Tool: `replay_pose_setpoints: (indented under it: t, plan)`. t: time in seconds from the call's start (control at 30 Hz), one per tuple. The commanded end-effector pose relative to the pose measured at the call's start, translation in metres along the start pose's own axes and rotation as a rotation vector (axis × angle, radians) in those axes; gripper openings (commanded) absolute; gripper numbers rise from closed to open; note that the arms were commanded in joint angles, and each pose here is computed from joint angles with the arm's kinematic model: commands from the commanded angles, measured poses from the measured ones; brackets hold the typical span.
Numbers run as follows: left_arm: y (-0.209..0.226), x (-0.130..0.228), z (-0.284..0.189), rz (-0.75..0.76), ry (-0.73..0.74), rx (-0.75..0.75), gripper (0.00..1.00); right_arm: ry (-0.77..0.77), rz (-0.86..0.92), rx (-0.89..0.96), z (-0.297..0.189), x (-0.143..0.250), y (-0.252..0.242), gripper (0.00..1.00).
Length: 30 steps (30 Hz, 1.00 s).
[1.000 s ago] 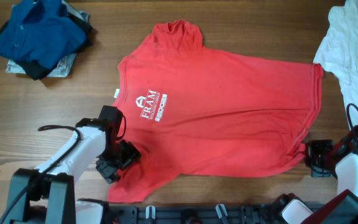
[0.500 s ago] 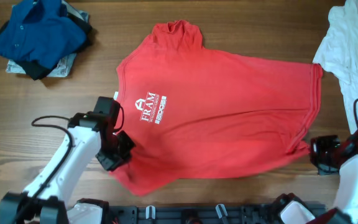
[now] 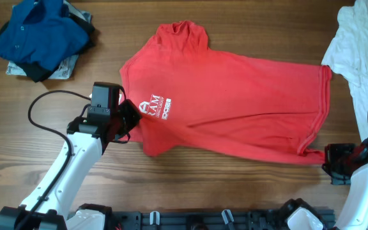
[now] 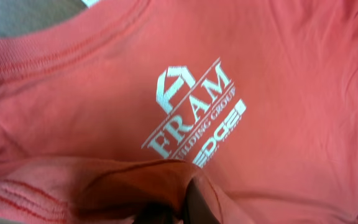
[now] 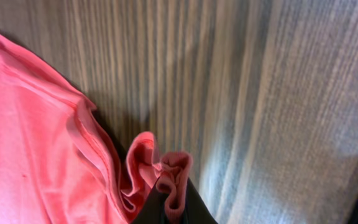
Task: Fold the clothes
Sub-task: 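Lift the bottom hem with both grippers and fold it up toward the collar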
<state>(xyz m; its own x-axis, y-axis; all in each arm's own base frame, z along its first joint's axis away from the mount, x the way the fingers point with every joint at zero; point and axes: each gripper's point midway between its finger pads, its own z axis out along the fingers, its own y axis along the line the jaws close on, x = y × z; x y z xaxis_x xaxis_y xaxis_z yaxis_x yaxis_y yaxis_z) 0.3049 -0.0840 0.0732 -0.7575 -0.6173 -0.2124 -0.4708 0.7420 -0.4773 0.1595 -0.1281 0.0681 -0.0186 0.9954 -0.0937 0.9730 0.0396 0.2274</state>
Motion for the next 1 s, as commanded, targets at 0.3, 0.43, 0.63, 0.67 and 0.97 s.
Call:
replay_pose_setpoints:
  t: [0.3, 0.43, 0.63, 0.67, 0.97]
  plan:
    - [-0.033, -0.060, 0.023, 0.046, -0.235, 0.100, 0.06, -0.074, 0.120, -0.030, 0.012, -0.018, 0.007, 0.06]
    - [-0.046, -0.074, 0.029, 0.055, -0.289, 0.151, 0.08, -0.098, 0.128, -0.085, 0.016, -0.028, 0.021, 0.07]
    - [-0.029, -0.080, 0.046, 0.040, -0.318, 0.073, 0.08, -0.055, 0.108, -0.134, 0.026, -0.019, 0.043, 0.08]
    - [-0.027, -0.082, 0.046, 0.038, -0.327, 0.062, 0.07, -0.046, 0.089, -0.140, 0.029, -0.014, 0.050, 0.08]
    - [-0.018, -0.090, 0.048, 0.029, -0.375, 0.014, 0.36, -0.164, -0.049, -0.243, 0.033, -0.018, 0.101, 0.22]
